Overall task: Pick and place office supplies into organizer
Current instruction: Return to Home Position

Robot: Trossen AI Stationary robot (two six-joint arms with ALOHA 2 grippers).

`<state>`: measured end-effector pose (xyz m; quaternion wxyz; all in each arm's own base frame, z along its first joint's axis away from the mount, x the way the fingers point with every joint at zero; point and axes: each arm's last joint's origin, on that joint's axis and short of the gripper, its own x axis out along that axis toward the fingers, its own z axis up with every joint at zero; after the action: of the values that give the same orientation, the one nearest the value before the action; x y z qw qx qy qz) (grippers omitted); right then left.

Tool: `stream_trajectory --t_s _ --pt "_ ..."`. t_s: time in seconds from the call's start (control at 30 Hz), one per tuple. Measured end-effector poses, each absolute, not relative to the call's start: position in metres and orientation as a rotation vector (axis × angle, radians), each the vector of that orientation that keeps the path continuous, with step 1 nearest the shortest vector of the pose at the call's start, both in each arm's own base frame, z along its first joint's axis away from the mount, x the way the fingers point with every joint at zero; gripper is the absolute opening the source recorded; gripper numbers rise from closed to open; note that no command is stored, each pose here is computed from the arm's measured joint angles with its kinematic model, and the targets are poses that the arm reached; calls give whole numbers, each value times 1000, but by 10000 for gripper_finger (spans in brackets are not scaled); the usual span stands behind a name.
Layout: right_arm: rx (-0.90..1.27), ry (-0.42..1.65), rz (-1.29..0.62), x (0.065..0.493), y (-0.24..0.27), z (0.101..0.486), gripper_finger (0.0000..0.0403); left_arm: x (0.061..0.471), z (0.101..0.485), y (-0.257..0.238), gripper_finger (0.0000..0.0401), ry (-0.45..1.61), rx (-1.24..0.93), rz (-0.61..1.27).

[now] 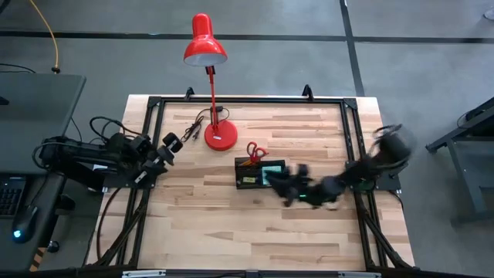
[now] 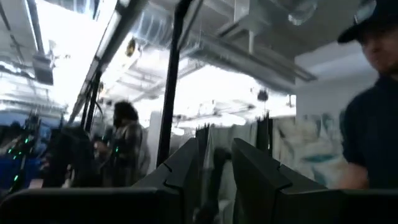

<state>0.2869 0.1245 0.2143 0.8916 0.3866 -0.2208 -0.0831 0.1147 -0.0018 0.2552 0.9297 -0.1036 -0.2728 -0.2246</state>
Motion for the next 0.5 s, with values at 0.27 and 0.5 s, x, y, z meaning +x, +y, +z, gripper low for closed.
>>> stream_trajectory --t_s 0.27,0.5 --pt "664 -464 -120 198 107 253 179 109 229 2 88 -513 -152 -260" --pt "718 -443 -69 145 78 220 181 109 225 2 88 -474 -55 -231"
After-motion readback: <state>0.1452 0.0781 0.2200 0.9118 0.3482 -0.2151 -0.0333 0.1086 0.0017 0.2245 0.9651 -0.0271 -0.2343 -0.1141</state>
